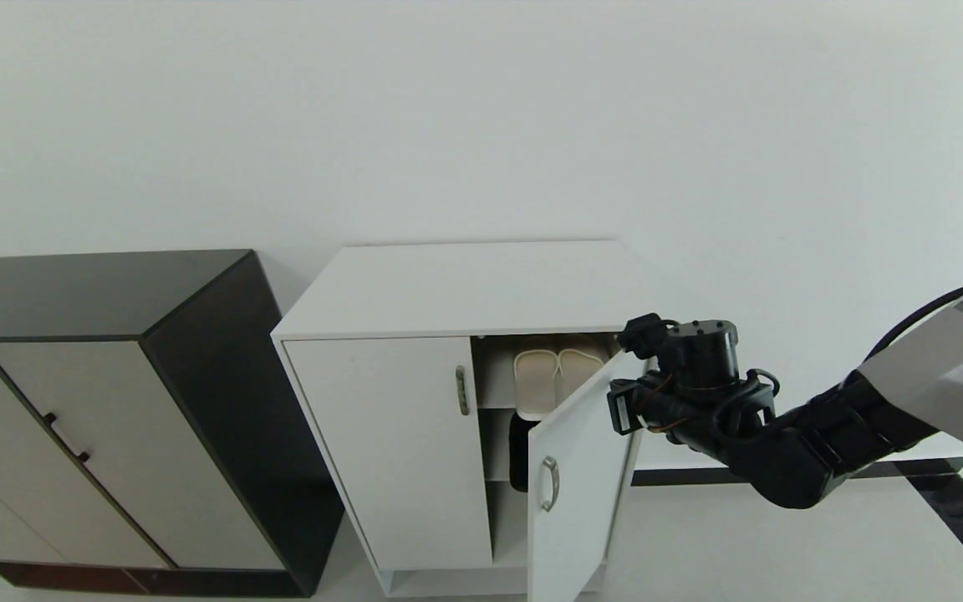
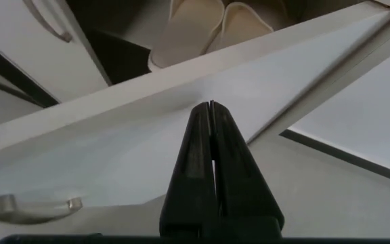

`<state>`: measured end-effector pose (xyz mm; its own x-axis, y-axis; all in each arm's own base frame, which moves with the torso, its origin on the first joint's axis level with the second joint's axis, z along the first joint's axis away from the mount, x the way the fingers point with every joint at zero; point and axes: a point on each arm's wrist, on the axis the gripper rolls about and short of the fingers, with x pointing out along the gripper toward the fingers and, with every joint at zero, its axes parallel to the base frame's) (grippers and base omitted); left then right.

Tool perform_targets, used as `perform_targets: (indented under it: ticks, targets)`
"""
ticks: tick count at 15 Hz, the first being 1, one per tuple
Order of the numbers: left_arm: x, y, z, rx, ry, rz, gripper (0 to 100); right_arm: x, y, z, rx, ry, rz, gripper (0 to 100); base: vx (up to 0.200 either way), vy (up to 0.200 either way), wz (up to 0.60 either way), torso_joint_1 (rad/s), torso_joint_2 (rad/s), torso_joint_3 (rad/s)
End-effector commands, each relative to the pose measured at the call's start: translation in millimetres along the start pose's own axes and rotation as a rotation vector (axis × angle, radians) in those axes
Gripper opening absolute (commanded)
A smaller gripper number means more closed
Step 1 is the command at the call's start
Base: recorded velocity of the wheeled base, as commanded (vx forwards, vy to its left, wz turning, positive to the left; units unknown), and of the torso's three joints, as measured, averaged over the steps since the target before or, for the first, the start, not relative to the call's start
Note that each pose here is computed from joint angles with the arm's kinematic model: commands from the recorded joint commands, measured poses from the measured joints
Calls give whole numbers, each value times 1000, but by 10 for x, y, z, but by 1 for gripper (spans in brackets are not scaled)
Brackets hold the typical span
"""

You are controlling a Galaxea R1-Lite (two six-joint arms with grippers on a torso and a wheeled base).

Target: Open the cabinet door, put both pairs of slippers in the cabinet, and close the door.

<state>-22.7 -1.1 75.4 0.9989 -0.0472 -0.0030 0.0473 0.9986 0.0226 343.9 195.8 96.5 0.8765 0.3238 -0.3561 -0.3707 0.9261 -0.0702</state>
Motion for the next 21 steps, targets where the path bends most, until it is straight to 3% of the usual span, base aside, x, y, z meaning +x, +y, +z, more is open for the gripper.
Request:
perform_targets:
  ticks: [1, 8, 21]
  targets:
    - [0, 0, 0, 0, 0, 0, 0, 107, -33, -72, 1, 17, -11, 0, 0, 0, 0, 0, 0, 0]
    - [0, 0, 0, 0, 0, -2, 0, 406, -115, -60, 22, -50, -40, 0, 0, 0, 0, 0, 0, 0]
    - [0, 0, 0, 2, 0, -2, 0, 516, -253, -47, 35, -64, -77, 0, 0, 0, 0, 0, 0, 0]
